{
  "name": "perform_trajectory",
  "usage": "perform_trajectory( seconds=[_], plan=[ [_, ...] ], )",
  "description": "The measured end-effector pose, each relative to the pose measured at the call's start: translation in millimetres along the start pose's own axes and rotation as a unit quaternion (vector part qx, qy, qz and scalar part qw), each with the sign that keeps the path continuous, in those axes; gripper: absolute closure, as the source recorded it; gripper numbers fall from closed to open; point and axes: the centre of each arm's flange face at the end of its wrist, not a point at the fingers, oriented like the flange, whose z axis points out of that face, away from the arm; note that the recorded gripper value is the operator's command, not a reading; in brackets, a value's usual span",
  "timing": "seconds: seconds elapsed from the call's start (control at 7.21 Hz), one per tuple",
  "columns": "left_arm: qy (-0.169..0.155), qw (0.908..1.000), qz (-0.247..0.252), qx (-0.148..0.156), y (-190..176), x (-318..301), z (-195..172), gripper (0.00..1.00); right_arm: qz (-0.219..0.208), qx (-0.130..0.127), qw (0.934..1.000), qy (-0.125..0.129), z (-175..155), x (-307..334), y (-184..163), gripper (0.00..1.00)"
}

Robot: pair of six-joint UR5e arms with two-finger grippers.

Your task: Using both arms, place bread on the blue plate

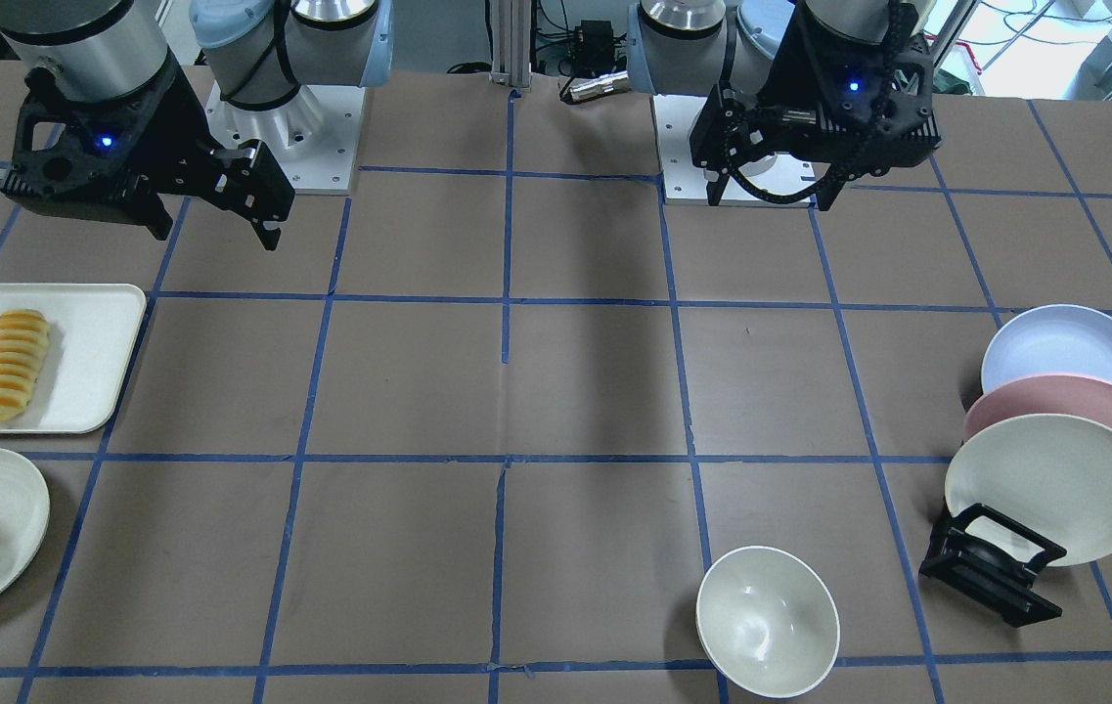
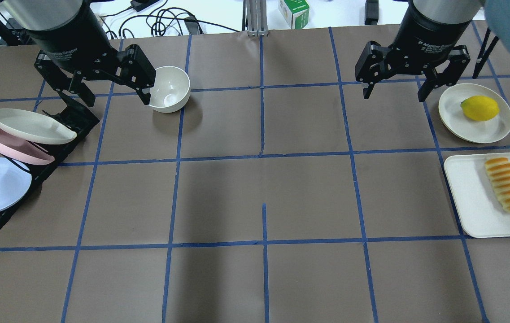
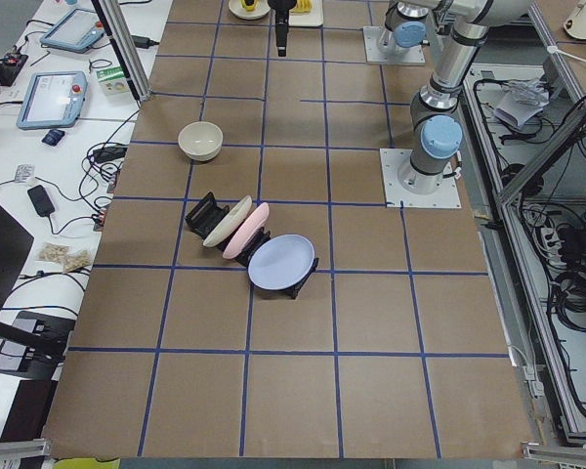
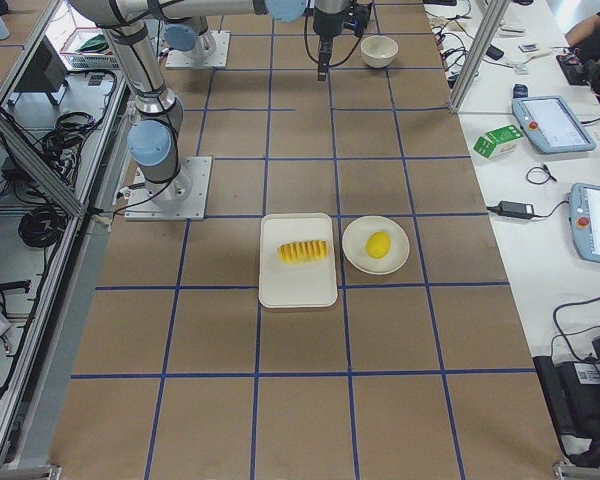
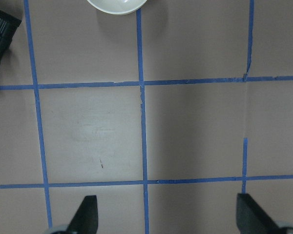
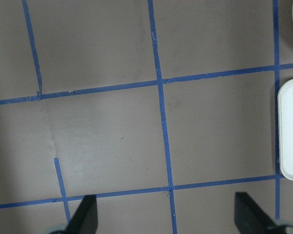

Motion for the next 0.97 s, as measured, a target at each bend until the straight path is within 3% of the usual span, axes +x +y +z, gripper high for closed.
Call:
perform_trajectory(
  seconds=[0.55, 0.97],
  plan=[
    [-0.011, 0.9999, -0.007, -0.008, -1, -11, 7, 0.0, 0.001, 0.0, 1.0, -0.001, -1, 0, 1, 0.0],
    [-0.045, 0.9925, -0.111, -0.027, -11, -125, 21, 0.0, -0.002, -0.004, 1.0, -0.001, 3, 0, -1, 0.0]
  ],
)
